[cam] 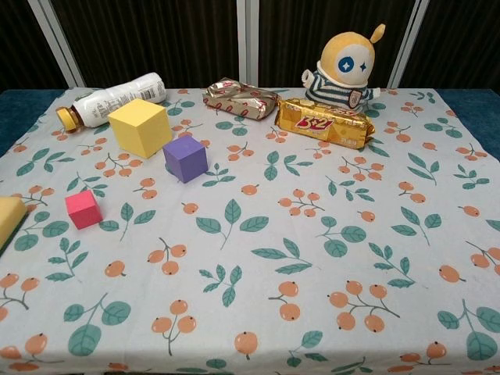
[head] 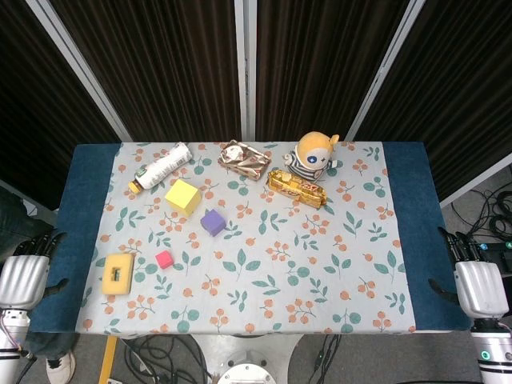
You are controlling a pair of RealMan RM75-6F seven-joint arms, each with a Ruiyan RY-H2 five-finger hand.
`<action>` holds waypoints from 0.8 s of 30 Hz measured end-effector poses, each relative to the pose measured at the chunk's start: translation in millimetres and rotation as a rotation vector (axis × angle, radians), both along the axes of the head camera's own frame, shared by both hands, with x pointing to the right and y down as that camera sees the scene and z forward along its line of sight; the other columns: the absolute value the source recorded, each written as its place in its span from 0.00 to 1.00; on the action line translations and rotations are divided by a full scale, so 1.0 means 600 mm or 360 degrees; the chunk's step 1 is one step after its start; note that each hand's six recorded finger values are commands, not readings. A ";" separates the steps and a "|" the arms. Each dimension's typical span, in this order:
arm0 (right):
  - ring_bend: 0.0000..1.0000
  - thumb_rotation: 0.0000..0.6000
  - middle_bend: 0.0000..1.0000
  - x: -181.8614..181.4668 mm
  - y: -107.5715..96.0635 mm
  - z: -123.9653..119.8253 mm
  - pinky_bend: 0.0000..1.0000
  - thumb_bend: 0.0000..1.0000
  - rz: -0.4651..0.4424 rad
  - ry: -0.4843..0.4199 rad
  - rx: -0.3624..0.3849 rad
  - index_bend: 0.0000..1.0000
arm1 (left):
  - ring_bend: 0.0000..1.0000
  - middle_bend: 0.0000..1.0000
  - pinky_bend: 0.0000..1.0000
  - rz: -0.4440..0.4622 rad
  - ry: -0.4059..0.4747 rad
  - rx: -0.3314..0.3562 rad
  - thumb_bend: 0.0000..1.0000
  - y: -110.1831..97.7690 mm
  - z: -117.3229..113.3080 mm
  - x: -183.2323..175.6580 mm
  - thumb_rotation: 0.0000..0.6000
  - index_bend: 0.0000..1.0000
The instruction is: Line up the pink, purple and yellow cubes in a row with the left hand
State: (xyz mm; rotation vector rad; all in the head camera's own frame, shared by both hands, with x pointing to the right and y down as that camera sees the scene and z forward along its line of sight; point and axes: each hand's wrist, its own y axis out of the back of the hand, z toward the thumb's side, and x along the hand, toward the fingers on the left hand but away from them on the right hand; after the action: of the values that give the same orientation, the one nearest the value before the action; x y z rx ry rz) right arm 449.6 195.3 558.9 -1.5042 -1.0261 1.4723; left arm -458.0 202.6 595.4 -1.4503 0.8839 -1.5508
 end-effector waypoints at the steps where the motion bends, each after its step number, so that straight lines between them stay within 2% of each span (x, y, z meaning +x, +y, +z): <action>1: 0.10 1.00 0.16 0.000 0.000 0.000 0.23 0.06 0.0000 0.0000 0.0000 0.01 | 0.22 0.26 0.28 -0.0001 0.0003 -0.0001 0.16 0.000 0.000 0.000 1.00 0.23; 16: 0.10 1.00 0.16 0.009 0.007 -0.009 0.23 0.06 0.0008 -0.0009 0.0027 0.01 | 0.22 0.26 0.28 0.0021 0.0078 0.0011 0.16 -0.010 -0.002 0.015 1.00 0.23; 20: 0.10 1.00 0.16 0.007 0.002 -0.015 0.23 0.06 -0.0008 -0.0005 0.0050 0.01 | 0.22 0.26 0.28 0.0029 0.0145 0.0021 0.16 -0.027 0.000 0.022 1.00 0.23; 24: 0.10 1.00 0.16 0.003 -0.005 -0.019 0.23 0.06 -0.0028 -0.0005 0.0063 0.01 | 0.22 0.26 0.28 0.0040 0.0263 0.0030 0.16 -0.061 0.007 0.035 1.00 0.23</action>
State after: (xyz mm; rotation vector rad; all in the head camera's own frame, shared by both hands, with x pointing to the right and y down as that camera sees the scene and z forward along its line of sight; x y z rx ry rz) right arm 451.3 192.4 547.6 -1.4846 -1.0354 1.4296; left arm -436.9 165.7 599.4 -1.5873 0.9699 -1.4158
